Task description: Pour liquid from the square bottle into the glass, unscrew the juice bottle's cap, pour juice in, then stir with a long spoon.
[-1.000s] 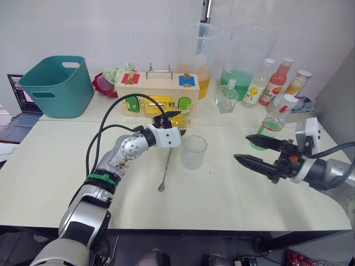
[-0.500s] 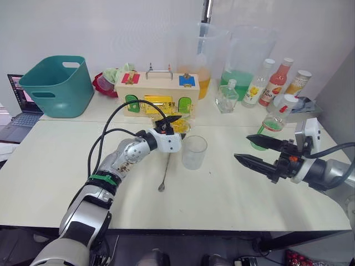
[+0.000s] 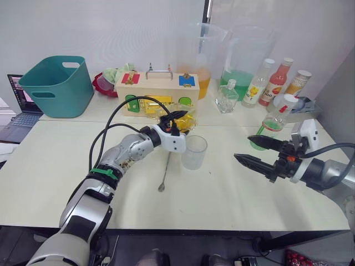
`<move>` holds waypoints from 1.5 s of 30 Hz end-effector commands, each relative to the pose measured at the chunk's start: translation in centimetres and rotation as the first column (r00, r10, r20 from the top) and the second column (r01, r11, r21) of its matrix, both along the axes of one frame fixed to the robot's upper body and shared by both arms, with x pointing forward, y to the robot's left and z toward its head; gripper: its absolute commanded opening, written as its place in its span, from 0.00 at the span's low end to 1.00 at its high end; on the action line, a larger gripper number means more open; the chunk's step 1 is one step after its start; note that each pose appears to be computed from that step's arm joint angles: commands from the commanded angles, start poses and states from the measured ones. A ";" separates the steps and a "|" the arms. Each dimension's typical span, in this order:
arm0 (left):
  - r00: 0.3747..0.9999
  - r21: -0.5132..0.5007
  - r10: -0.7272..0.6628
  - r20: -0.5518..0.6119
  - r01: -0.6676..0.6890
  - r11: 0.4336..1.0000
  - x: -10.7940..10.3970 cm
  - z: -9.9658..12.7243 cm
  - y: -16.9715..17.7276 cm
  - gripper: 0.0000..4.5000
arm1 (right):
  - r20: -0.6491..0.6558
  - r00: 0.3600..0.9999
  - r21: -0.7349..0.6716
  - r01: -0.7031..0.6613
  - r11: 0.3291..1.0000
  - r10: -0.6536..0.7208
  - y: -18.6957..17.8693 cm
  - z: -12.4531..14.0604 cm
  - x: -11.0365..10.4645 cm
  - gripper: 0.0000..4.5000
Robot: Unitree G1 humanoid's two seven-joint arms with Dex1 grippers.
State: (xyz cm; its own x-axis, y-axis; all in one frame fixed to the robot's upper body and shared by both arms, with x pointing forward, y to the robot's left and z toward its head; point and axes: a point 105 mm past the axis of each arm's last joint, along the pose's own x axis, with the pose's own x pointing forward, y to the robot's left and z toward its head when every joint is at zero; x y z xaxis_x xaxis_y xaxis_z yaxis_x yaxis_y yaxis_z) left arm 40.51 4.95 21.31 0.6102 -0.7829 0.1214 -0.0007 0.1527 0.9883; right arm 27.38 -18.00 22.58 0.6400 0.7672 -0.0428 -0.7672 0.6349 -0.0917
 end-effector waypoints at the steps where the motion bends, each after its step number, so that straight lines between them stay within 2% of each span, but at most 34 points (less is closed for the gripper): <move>1: 0.983 -0.048 -0.063 0.172 0.073 0.996 -1.2 4.4 -1.1 0.62 | 0.058 0.998 -0.004 -0.006 1.000 0.006 0.2 1.2 0.0 1.00; 9: 0.959 0.017 -0.077 0.272 0.075 0.997 -1.6 4.6 -1.3 0.62 | 0.068 0.998 -0.002 -0.005 1.000 0.006 0.3 1.5 0.1 1.00; 27: 0.921 0.117 -0.103 0.376 0.063 0.991 -1.9 4.2 -1.7 0.62 | 0.066 0.998 0.010 -0.009 1.000 0.008 0.4 1.4 0.2 1.00; 45: 0.910 0.139 -0.098 0.403 0.045 0.989 -1.9 4.5 -1.5 0.62 | 0.063 0.998 0.010 -0.015 1.000 0.015 0.6 1.1 0.7 1.00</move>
